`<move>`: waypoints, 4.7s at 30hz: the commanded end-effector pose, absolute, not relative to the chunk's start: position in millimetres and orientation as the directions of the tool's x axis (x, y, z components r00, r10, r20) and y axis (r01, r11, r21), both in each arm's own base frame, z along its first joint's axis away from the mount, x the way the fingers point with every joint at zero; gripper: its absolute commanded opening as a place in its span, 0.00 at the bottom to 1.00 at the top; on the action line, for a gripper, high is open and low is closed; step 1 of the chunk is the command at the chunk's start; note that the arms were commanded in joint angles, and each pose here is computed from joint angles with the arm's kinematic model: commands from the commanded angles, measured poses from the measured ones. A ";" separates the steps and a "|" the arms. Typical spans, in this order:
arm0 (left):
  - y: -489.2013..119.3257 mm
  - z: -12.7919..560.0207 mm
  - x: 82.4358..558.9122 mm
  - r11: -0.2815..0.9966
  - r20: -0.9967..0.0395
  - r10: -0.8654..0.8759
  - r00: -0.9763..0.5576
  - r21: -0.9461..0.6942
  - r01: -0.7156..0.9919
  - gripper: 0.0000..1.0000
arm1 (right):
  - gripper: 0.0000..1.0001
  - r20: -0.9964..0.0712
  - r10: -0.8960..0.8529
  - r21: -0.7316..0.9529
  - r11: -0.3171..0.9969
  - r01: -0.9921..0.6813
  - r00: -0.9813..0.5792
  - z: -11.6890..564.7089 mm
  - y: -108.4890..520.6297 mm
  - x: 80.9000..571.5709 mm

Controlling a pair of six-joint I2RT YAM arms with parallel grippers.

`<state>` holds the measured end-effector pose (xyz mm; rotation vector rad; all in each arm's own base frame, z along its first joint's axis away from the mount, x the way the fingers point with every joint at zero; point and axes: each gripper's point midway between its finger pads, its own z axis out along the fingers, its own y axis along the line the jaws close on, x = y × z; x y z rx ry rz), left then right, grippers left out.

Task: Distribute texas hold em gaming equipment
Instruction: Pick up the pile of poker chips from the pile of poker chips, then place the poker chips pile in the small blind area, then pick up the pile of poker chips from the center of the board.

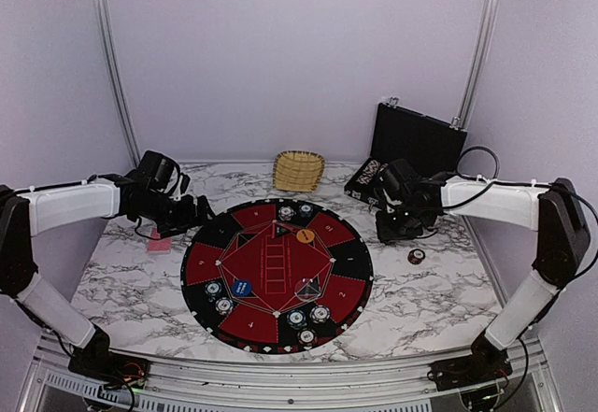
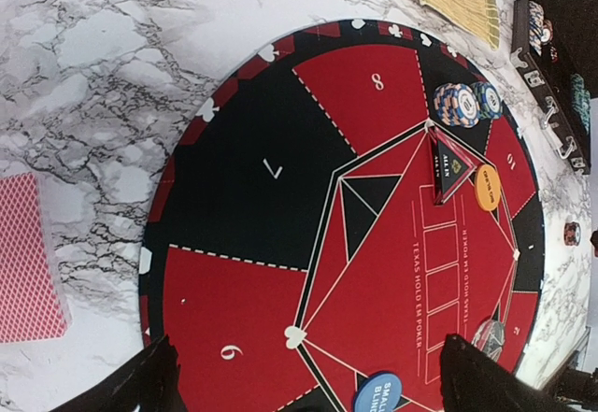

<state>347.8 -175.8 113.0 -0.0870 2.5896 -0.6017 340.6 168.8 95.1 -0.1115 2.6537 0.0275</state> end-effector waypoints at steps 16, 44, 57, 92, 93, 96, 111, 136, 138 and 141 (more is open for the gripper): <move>-131.8 106.0 333.9 0.890 -0.378 -0.257 -0.889 -0.451 -0.066 0.99 | 0.26 -0.476 -0.460 -0.011 0.855 -0.518 -0.750 109.2 427.2 271.7; -118.5 106.1 342.3 0.891 -0.372 -0.269 -0.888 -0.447 -0.083 0.99 | 0.28 -0.524 -0.663 0.129 0.559 -0.819 -0.535 78.6 605.0 164.1; -118.5 105.6 343.7 0.889 -0.371 -0.270 -0.889 -0.450 -0.082 0.99 | 0.28 -0.539 -0.688 0.126 0.505 -0.854 -0.486 59.9 619.1 155.1; -123.6 106.5 341.4 0.873 -0.367 -0.269 -0.890 -0.483 -0.065 0.99 | 0.49 -0.560 -0.699 0.073 0.492 -0.867 -0.444 46.9 624.8 162.0; -123.8 106.2 341.3 0.873 -0.366 -0.269 -0.891 -0.484 -0.065 0.99 | 0.49 -0.565 -0.696 0.077 0.490 -0.868 -0.443 49.2 626.0 161.0; -123.7 106.0 340.8 0.873 -0.366 -0.269 -0.891 -0.484 -0.065 0.99 | 0.50 -0.577 -0.686 0.082 0.491 -0.867 -0.443 56.9 627.6 162.8; -122.5 110.4 345.5 0.876 -0.383 -0.271 -0.883 -0.477 -0.062 0.99 | 0.51 -0.668 -0.605 0.098 0.506 -0.857 -0.433 125.3 627.9 178.7; -168.0 125.8 343.4 0.911 -0.441 -0.145 -0.886 -0.409 0.054 0.99 | 0.54 -0.628 -0.222 0.026 0.952 -0.306 -0.746 144.9 310.3 324.2; -168.9 126.4 344.1 0.911 -0.441 -0.145 -0.886 -0.408 0.054 0.99 | 0.55 -0.613 -0.154 0.023 0.977 -0.213 -0.775 138.0 265.4 331.0; -169.5 129.1 346.4 0.913 -0.445 -0.142 -0.884 -0.405 0.057 0.99 | 0.55 -0.582 -0.065 0.019 0.995 -0.093 -0.810 123.5 207.8 332.7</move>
